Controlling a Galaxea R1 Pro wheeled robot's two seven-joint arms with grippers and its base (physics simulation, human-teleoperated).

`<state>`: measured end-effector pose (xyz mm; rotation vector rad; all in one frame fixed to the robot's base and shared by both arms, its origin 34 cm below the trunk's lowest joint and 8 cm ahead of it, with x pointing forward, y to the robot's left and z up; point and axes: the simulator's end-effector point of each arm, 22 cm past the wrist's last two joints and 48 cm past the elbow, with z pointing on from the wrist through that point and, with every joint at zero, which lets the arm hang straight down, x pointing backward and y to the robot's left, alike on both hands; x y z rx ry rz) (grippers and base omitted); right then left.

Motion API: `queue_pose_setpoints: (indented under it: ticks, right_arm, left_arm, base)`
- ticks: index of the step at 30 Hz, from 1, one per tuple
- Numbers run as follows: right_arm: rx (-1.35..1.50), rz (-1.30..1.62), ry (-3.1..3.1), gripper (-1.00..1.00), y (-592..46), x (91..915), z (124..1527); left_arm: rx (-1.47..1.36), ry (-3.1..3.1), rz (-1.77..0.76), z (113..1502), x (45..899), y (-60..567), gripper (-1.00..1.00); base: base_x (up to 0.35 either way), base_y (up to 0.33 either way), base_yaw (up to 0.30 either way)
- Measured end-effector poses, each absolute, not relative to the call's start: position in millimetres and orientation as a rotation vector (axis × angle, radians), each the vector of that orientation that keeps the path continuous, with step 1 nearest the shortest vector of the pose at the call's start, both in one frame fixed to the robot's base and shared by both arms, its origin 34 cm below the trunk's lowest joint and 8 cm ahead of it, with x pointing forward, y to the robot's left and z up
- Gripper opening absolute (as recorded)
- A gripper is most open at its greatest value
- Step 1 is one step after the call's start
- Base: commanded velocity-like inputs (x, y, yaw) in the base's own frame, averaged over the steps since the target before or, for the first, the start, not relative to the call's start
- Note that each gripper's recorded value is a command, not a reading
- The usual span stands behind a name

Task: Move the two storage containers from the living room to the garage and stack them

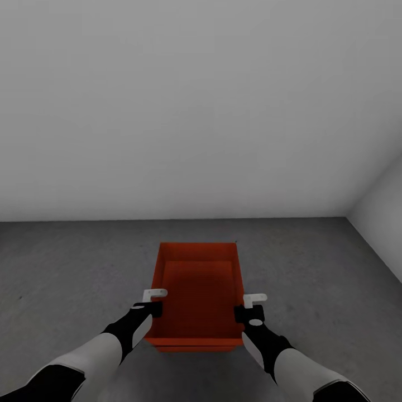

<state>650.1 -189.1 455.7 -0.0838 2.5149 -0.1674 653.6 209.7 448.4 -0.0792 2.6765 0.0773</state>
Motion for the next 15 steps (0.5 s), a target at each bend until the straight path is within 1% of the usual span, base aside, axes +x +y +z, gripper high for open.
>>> queue_pose_setpoints:
  ticks: [15]
  right_arm:
    - [-0.084,-0.167,2.514,-1.0,-189,648,437]
  left_arm:
    - [-0.078,2.676,0.078,430,652,210,-1.0]
  base:
    - [0.0,0.0,0.0]
